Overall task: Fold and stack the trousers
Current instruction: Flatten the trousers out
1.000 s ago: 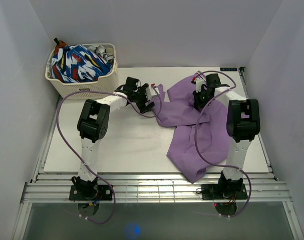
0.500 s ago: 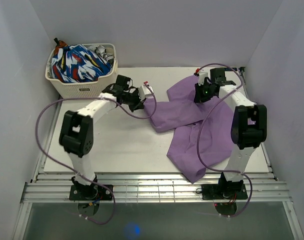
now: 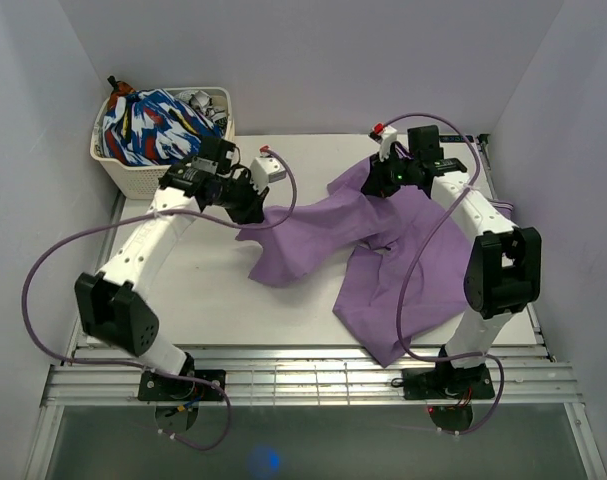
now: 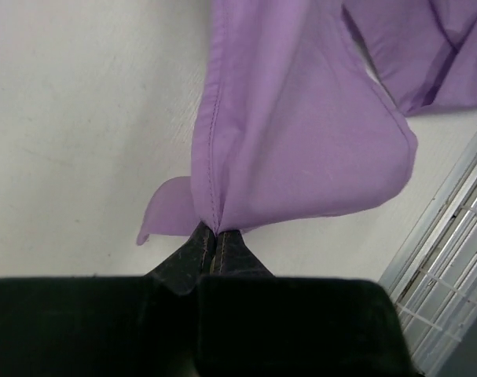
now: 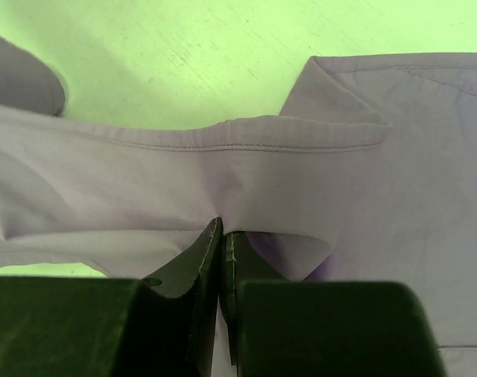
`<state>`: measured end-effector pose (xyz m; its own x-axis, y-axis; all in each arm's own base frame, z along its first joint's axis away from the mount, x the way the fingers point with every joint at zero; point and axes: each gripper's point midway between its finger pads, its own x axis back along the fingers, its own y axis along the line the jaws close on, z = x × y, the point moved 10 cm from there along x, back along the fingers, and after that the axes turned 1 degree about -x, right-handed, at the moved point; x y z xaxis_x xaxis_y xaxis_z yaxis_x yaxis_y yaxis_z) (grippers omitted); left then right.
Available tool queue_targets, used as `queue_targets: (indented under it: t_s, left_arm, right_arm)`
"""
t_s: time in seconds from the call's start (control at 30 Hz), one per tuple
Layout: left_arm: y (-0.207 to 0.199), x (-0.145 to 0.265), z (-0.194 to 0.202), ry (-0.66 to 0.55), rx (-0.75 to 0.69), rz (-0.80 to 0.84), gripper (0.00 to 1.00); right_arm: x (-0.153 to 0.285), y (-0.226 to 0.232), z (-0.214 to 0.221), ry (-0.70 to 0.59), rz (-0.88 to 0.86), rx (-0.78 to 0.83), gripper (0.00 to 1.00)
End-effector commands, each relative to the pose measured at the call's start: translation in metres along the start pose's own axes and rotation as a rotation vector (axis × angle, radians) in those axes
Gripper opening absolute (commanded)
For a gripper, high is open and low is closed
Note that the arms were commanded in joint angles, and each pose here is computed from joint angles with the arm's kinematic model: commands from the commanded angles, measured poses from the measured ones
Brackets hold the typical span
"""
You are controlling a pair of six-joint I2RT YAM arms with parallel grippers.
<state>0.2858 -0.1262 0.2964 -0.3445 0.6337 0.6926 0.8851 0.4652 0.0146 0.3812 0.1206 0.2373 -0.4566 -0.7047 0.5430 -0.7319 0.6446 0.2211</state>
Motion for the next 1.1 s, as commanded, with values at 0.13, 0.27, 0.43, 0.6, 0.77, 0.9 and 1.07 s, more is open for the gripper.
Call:
queue_targets:
  t_s: [0.13, 0.27, 0.43, 0.6, 0.77, 0.9, 1.07]
  left_arm:
    - [0.076, -0.074, 0.04, 0.323, 0.374, -0.036, 0.0]
    - [0.121, -0.088, 0.055, 0.337, 0.46, -0.147, 0.0]
    - [0.121, -0.055, 0.055, 0.272, 0.425, -0.188, 0.63]
    - [0.077, -0.026, 0.076, 0.26, 0.347, -0.17, 0.85]
    - [0.043, -0.033, 0.103, 0.263, 0.397, -0.017, 0.7]
    - [0.04, -0.061, 0.135, 0.333, 0.485, -0.008, 0.51]
    - [0.046, -0.074, 0.171, 0.425, 0.551, -0.072, 0.43]
  right_arm:
    - [-0.048, 0.003, 0.007, 0.083, 0.05, 0.047, 0.14]
    - [-0.054, 0.008, 0.007, 0.108, 0.08, 0.024, 0.54]
    - [-0.001, -0.025, -0.021, 0.021, 0.172, -0.044, 0.94]
    - [0.064, -0.075, -0.017, 0.029, 0.313, -0.042, 0.95]
    - [0.065, -0.097, 0.033, 0.195, 0.366, -0.019, 0.83]
    - [0.054, -0.109, 0.064, 0.296, 0.399, -0.035, 0.78]
    - [0.059, -0.114, 0.083, 0.335, 0.396, -0.052, 0.74]
